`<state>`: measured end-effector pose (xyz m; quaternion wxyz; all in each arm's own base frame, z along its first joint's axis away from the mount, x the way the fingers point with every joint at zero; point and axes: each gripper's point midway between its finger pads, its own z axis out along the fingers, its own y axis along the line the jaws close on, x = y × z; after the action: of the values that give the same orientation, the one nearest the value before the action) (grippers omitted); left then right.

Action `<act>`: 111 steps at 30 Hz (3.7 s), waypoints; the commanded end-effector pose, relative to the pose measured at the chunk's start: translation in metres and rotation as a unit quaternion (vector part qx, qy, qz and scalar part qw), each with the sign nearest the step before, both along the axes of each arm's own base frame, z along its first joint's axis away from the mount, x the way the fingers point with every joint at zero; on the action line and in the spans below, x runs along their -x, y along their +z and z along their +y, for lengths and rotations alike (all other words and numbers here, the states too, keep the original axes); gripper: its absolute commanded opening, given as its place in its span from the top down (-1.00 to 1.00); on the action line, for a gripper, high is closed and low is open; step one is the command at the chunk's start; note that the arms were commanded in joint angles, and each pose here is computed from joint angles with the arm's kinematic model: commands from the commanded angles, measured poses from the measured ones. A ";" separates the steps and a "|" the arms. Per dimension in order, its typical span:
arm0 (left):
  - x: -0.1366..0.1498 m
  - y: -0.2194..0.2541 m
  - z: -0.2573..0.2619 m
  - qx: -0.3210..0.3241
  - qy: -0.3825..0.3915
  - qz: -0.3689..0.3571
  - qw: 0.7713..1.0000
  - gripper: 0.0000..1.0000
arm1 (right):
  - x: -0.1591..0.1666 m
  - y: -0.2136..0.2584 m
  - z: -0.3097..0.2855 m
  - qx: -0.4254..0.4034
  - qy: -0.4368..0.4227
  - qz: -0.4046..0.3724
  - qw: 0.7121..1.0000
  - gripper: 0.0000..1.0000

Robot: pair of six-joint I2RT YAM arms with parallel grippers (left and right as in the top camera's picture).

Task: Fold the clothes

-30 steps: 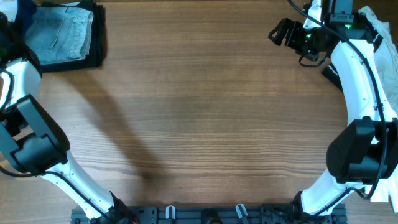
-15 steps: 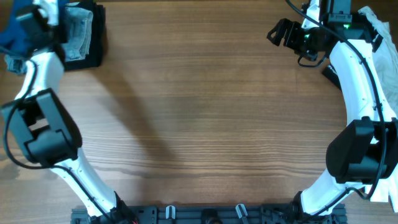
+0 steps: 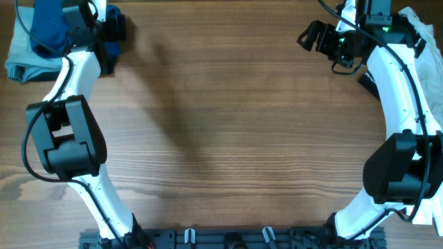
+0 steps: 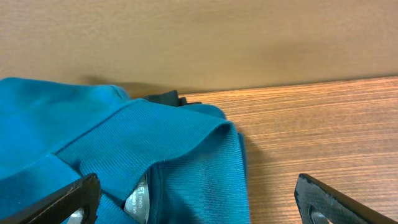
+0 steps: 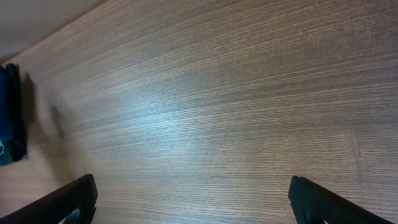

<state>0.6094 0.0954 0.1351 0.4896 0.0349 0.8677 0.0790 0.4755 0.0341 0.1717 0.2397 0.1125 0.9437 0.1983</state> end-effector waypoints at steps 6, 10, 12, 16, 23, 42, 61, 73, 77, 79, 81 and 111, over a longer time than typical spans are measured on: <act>0.008 0.098 0.015 -0.007 0.013 -0.091 0.996 -1.00 | 0.000 -0.006 0.000 0.012 0.006 0.003 1.000 -0.99; 0.010 0.081 0.053 -0.007 0.043 -0.082 0.996 -1.00 | 0.000 -0.006 0.000 0.012 0.006 0.003 1.000 -0.99; 0.008 0.062 0.074 -0.006 0.057 -0.078 0.995 -1.00 | 0.000 -0.006 0.001 0.012 0.008 0.003 1.000 -0.99; 0.007 0.000 0.113 0.009 0.071 -0.054 0.996 -1.00 | 0.000 -0.006 0.008 0.011 0.014 0.003 1.000 -0.99; 0.043 -0.150 0.162 0.050 0.121 0.068 0.989 -1.00 | 0.001 -0.006 0.020 0.011 0.027 0.002 1.000 -0.99; 0.029 0.062 0.089 0.088 0.066 -0.061 0.992 -1.00 | -0.004 0.038 0.017 0.043 0.064 -0.079 0.994 -0.99; 0.078 0.115 -0.075 0.120 -0.068 0.028 0.990 -1.00 | 0.072 0.159 0.025 0.042 0.102 -0.189 0.976 -1.00; 0.078 0.114 -0.075 0.121 -0.067 0.030 0.990 -1.00 | 0.070 0.148 0.007 -0.055 -0.098 -0.100 0.989 -1.00; 0.078 0.114 -0.075 0.121 -0.067 0.030 0.990 -1.00 | 0.068 0.150 0.007 -0.037 -0.078 -0.114 0.990 -1.00; 0.078 0.114 -0.075 0.120 -0.067 0.030 0.990 -0.99 | 0.067 0.145 -0.008 0.012 -0.092 -0.121 0.988 -0.99; 0.078 0.114 -0.075 0.121 -0.067 0.030 0.990 -1.00 | 0.074 0.145 -0.023 0.058 -0.124 -0.127 0.982 -0.99; 0.078 0.114 -0.075 0.121 -0.067 0.030 0.990 -1.00 | 0.231 0.007 -0.014 0.078 -0.094 -0.425 0.897 -1.00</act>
<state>0.5312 0.0234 0.2512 0.4704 0.0374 0.8801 -0.0522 0.2468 0.0192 0.1838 0.6315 0.0992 0.7574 0.1331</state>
